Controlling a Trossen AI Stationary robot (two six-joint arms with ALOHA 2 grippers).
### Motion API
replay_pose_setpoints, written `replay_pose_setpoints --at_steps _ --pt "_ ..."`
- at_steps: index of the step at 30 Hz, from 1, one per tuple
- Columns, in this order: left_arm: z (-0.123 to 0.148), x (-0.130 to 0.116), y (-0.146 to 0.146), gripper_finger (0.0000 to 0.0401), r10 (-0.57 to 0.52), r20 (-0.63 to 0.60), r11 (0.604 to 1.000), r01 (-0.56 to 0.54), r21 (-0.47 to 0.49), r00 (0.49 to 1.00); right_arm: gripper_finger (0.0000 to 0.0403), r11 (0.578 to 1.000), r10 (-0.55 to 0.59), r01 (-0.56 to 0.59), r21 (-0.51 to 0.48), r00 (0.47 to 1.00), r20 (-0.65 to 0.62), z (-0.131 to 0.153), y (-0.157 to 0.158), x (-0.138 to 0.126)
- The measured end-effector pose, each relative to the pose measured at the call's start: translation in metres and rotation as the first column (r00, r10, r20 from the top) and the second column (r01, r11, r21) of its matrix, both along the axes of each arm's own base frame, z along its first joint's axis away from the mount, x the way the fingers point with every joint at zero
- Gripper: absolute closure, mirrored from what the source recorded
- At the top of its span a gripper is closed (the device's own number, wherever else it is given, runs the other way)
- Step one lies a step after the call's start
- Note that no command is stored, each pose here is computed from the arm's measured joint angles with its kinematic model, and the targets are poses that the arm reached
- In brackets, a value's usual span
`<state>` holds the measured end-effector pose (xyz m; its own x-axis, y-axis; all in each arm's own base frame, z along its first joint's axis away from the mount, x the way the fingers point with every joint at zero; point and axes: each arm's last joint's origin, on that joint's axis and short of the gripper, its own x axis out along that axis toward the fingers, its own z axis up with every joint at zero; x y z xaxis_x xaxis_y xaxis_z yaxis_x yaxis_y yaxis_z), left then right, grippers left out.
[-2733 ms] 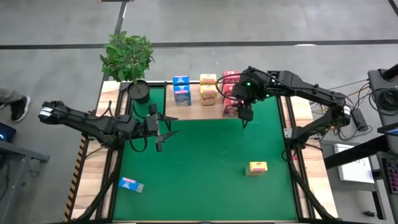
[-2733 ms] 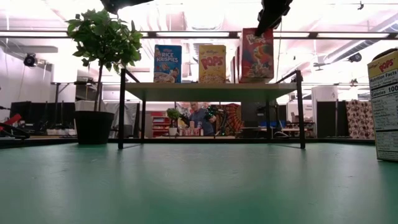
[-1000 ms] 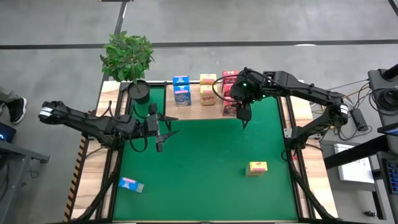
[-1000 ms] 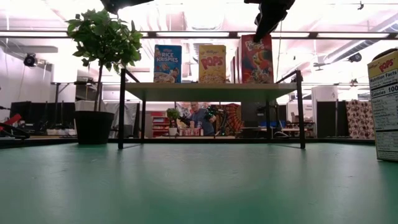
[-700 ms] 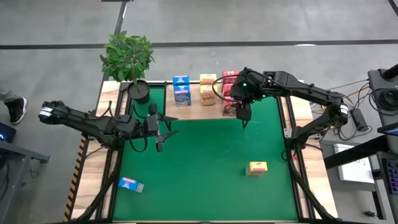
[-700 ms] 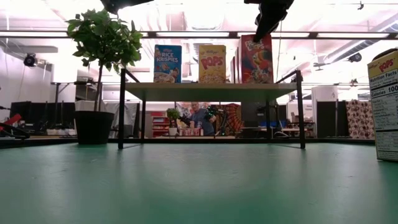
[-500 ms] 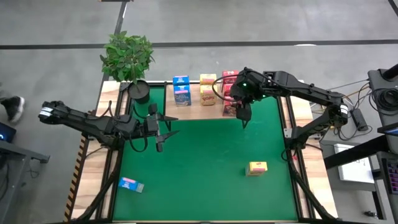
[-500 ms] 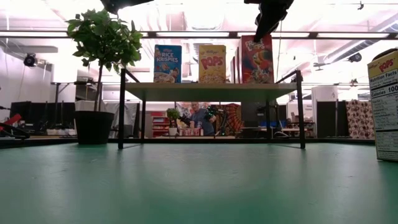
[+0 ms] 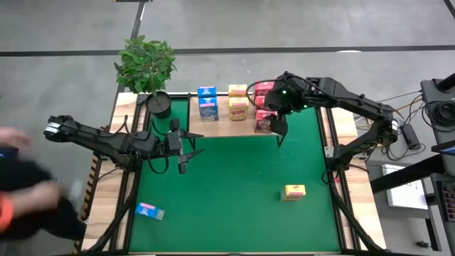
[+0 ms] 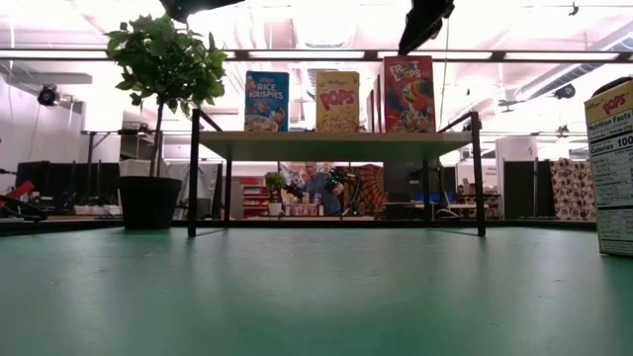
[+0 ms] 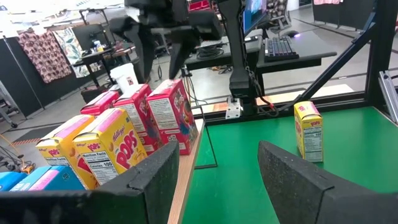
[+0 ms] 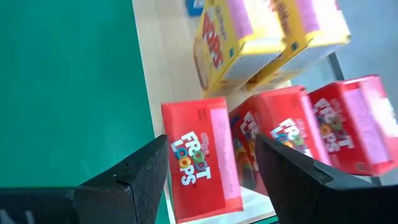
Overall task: Stack cereal on shelf
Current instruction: Put the yellow cereal box on the shelf aligned with the other yellow cereal boxes
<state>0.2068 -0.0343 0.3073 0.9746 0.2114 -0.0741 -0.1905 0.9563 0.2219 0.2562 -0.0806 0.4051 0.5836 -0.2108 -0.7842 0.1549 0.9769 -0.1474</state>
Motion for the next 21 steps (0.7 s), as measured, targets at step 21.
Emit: replay_pose_setpoints --at_steps 21 --pt "0.0 0.0 0.0 0.02 0.003 0.004 0.999 -0.003 -0.04 1.0 0.0276 0.975 0.185 -0.187 0.116 0.982 0.028 -0.005 0.088 0.015"
